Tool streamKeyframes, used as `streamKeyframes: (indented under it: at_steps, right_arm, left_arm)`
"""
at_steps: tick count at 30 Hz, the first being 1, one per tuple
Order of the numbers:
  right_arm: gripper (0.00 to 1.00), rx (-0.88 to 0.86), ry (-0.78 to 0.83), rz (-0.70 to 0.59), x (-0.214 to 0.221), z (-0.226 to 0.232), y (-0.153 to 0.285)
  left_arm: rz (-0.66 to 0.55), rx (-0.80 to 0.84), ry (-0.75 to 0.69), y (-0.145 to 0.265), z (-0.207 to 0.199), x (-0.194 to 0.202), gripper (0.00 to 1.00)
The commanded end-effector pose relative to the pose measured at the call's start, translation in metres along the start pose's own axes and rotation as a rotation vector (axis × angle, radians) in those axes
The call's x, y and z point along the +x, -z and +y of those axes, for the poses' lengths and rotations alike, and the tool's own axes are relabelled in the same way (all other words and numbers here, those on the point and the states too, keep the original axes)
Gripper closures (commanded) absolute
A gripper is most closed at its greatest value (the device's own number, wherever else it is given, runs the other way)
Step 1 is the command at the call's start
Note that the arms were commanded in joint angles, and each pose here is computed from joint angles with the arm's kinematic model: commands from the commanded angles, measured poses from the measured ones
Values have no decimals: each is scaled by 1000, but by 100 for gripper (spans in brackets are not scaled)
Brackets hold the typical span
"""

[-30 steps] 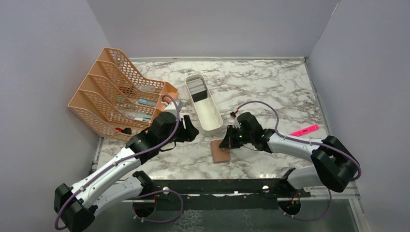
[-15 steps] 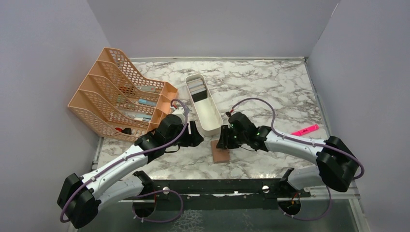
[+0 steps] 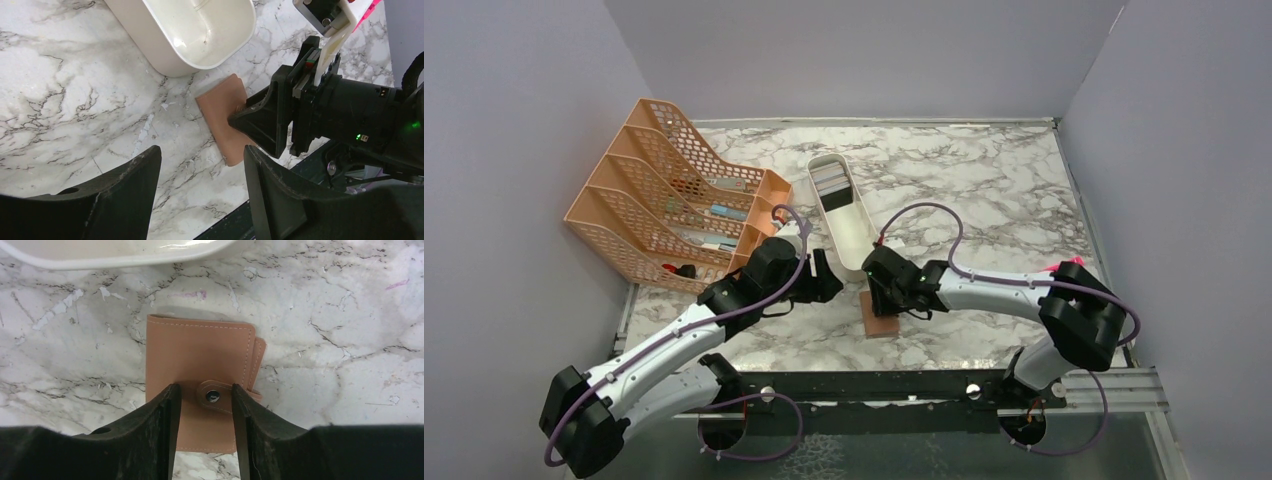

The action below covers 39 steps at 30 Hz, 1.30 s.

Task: Put the credit cards into the card holder
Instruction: Open the card holder at the center of the board.

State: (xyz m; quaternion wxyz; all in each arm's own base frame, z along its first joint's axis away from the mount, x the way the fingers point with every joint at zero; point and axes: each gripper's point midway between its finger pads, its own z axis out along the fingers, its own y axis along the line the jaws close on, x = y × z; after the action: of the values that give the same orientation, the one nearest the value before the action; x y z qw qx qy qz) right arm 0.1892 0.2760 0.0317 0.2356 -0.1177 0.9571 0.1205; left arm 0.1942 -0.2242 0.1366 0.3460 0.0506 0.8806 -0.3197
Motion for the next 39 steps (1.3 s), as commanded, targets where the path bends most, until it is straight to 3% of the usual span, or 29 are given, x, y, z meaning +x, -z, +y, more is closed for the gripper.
streamKeyframes:
  at_steps: [1, 8, 15, 20, 26, 29, 33, 39]
  right_arm:
    - [59, 163, 40, 49, 24, -34, -12]
    - [98, 173, 38, 64, 38, -43, -21]
    - [99, -72, -37, 31, 36, -9, -17]
    - [99, -221, -88, 23, 34, 15, -5]
    - [99, -231, -85, -8, 27, 14, 6]
    - [99, -168, -65, 22, 28, 6, 10]
    - [73, -80, -95, 19, 22, -1, 28]
    - [59, -39, -104, 21, 28, 0, 32]
  left_arm:
    - [-54, -6, -5, 6, -3, -15, 35]
    - [-54, -9, -7, 6, -2, -15, 35]
    - [-7, 26, -21, 3, -7, -5, 40]
    - [34, 95, 18, -8, -17, 10, 53]
    - [94, 185, 71, -31, -32, 35, 66]
    - [127, 183, 72, -42, -34, 43, 71]
    - [126, 209, 81, -52, -38, 47, 77]
    - [142, 248, 102, -64, -42, 55, 79]
